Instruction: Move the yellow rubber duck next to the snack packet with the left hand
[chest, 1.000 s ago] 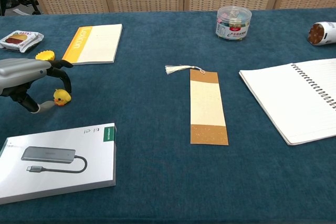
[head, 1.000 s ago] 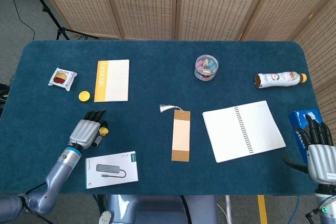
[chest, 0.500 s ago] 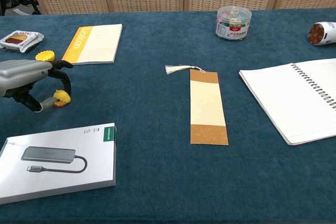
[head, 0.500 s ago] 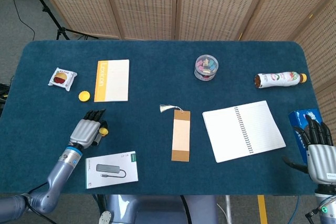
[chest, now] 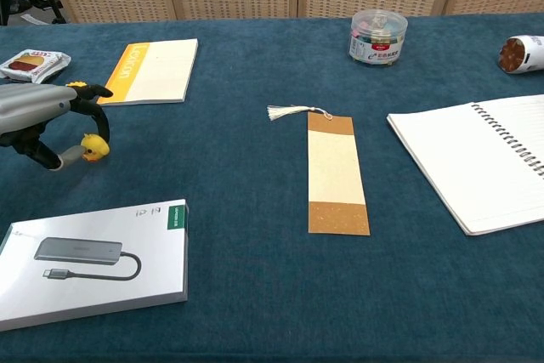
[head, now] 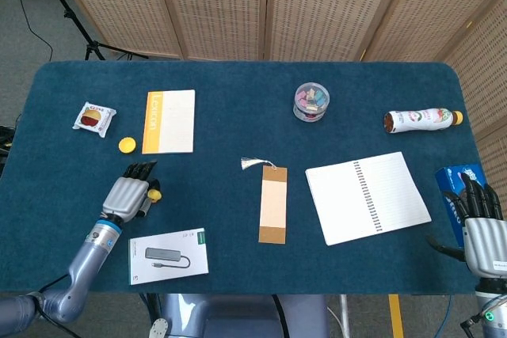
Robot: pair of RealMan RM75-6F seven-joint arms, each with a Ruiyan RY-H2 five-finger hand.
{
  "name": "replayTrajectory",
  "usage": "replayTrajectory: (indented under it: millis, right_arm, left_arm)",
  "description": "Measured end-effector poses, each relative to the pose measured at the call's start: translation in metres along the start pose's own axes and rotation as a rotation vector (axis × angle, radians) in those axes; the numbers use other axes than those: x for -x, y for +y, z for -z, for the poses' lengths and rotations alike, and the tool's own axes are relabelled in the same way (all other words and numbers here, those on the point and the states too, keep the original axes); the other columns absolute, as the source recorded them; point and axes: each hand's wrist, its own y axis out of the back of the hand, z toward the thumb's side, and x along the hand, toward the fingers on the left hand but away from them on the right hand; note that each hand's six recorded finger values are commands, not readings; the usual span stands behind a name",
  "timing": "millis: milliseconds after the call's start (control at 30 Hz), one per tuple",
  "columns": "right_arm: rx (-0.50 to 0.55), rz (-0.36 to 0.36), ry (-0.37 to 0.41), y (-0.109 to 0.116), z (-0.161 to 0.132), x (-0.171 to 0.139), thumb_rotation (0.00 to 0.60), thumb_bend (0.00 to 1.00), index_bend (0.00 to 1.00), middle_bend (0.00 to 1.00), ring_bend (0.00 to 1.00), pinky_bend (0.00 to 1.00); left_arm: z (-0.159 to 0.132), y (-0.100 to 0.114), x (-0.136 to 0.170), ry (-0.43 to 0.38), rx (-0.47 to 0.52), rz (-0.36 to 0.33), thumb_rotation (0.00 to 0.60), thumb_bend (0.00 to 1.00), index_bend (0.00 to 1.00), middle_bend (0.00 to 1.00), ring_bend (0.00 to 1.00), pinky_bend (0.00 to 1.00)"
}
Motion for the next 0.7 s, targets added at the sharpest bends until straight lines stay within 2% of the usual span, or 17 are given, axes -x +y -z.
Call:
replayTrajectory:
  millis: [333,700]
  right_arm:
    - [-0.004,-0.003,0.002,-0.001,-0.001,0.0,0.6,0.0,0.21,0.0,0.0,0.0]
    - [-0.014,-0.009,0.005,-0.003,-0.003,0.0,0.6,0.0,0.21,0.0,0.0,0.0]
  left_arm:
    - [0.02,0.024,0.001,0.039,-0.014,-0.048,0.6,0.52,0.48,0.0,0.0,0.0]
    - [0.066,0.043,-0.012,0.14,-0.04,-0.098,0.6,0.52,0.48,0.0,0.0,0.0]
